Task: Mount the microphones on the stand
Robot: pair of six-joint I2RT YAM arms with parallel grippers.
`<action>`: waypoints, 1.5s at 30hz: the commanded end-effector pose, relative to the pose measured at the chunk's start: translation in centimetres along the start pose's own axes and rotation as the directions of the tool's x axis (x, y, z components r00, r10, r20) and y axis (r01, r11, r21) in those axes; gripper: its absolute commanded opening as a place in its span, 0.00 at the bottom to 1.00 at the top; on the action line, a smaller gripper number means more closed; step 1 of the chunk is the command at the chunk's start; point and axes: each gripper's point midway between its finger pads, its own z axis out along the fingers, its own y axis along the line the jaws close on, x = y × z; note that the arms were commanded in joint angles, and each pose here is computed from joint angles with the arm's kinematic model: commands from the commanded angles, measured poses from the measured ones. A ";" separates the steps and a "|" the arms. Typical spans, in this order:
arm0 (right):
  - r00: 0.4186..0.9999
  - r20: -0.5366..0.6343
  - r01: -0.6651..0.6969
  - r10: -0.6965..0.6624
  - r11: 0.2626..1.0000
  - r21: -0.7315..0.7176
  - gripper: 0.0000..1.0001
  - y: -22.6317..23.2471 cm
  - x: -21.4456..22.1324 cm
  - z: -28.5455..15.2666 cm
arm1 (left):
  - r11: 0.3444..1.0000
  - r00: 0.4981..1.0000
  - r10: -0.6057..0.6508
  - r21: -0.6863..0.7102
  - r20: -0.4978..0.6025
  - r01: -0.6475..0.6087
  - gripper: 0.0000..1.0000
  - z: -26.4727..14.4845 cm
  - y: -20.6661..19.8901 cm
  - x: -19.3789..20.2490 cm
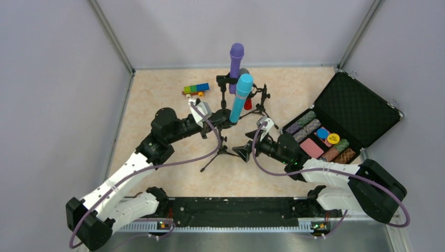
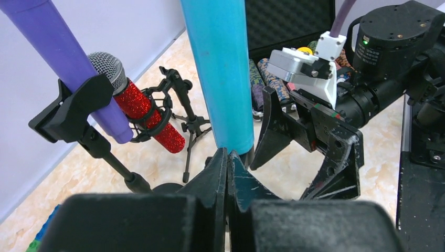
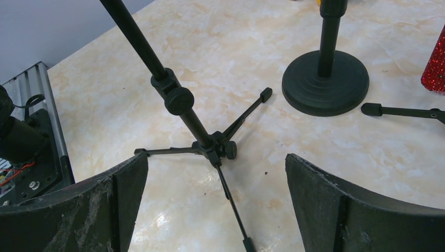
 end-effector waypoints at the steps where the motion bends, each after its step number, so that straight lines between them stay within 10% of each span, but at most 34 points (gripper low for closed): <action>1: 0.999 0.039 0.010 -0.010 1.000 -0.002 0.99 -0.2 -1.4 0.5 | 0.997 0.993 0.083 -0.008 0.084 -0.083 0.00 1.0 1.1 -3.3; 32: 0.999 0.043 0.009 -0.009 1.000 -0.008 0.99 0.0 -2.2 0.9 | 0.979 0.940 -0.187 -0.139 -0.285 0.153 0.00 -1.2 0.2 11.6; 45: 0.999 0.047 0.023 -0.022 1.000 -0.006 0.99 -0.1 -2.5 1.1 | 0.876 0.765 -0.476 -0.307 -0.433 0.371 0.00 -3.8 -1.6 15.8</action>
